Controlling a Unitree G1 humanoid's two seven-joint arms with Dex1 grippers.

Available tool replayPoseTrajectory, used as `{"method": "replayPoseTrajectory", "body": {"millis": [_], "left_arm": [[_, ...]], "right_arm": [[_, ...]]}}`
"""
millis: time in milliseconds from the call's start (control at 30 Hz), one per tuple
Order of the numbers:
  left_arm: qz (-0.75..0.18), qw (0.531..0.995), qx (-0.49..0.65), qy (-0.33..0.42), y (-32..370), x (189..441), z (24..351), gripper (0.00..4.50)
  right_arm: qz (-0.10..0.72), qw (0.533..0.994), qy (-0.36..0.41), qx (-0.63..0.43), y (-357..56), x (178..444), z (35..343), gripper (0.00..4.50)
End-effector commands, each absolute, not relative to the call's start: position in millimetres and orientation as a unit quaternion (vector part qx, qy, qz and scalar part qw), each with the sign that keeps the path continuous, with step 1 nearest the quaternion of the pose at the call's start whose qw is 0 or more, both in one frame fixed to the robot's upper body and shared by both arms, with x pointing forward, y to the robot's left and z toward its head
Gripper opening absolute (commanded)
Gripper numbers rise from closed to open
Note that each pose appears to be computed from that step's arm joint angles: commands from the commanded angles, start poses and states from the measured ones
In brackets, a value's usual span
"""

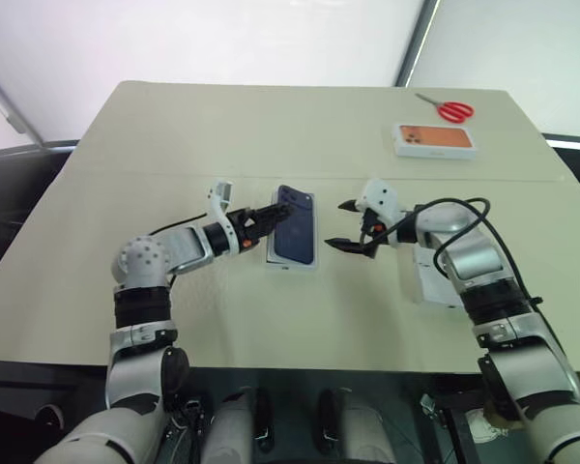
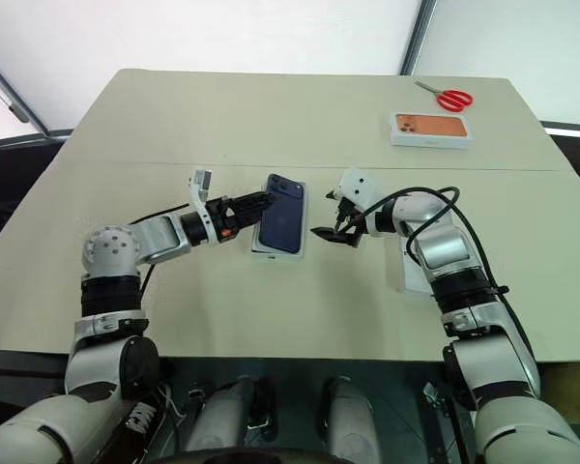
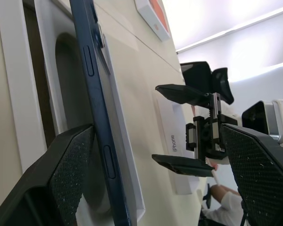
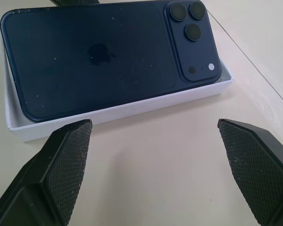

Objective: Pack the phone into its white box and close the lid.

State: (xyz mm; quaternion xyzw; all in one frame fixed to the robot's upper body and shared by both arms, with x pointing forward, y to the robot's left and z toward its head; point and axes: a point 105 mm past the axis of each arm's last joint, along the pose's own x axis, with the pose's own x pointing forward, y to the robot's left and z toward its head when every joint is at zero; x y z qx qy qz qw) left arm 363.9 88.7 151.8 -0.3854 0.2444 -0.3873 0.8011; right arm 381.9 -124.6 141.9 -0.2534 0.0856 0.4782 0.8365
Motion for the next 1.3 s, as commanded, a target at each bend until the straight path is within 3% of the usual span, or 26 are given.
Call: {"method": "replayPoseTrajectory", "body": {"millis": [33,333,433,633,667,967,1300], "left_arm": [[-0.407,0.811,-0.368,0.203,97.6,363.1,179.6,4.42],[-0.362,0.844,-0.354,0.175,127.2,375.2,184.3,4.42],[-0.316,0.878,-0.306,0.190,137.7,385.1,162.9,3.09],[-0.309,0.884,-0.277,0.214,133.0,389.2,144.4,0.05],[-0.309,0.884,-0.270,0.222,129.8,388.6,140.1,0.00],[-0.330,0.883,-0.201,0.266,96.2,390.1,110.4,0.00],[-0.417,0.846,-0.190,0.274,42.4,378.4,114.3,0.00]], "right_arm": [[0.476,0.838,0.060,-0.261,-121.1,384.4,156.9,4.50],[0.479,0.841,0.061,-0.244,-115.2,383.9,155.2,4.50],[0.486,0.835,0.070,-0.247,-112.5,380.7,149.0,3.60],[0.469,0.839,0.080,-0.266,-111.5,385.1,137.5,0.52],[0.467,0.839,0.082,-0.267,-110.1,385.3,135.7,0.01],[0.447,0.843,0.094,-0.285,-101.5,393.0,122.3,0.01],[0.445,0.839,0.114,-0.292,-121.9,382.0,117.2,0.01]]}}
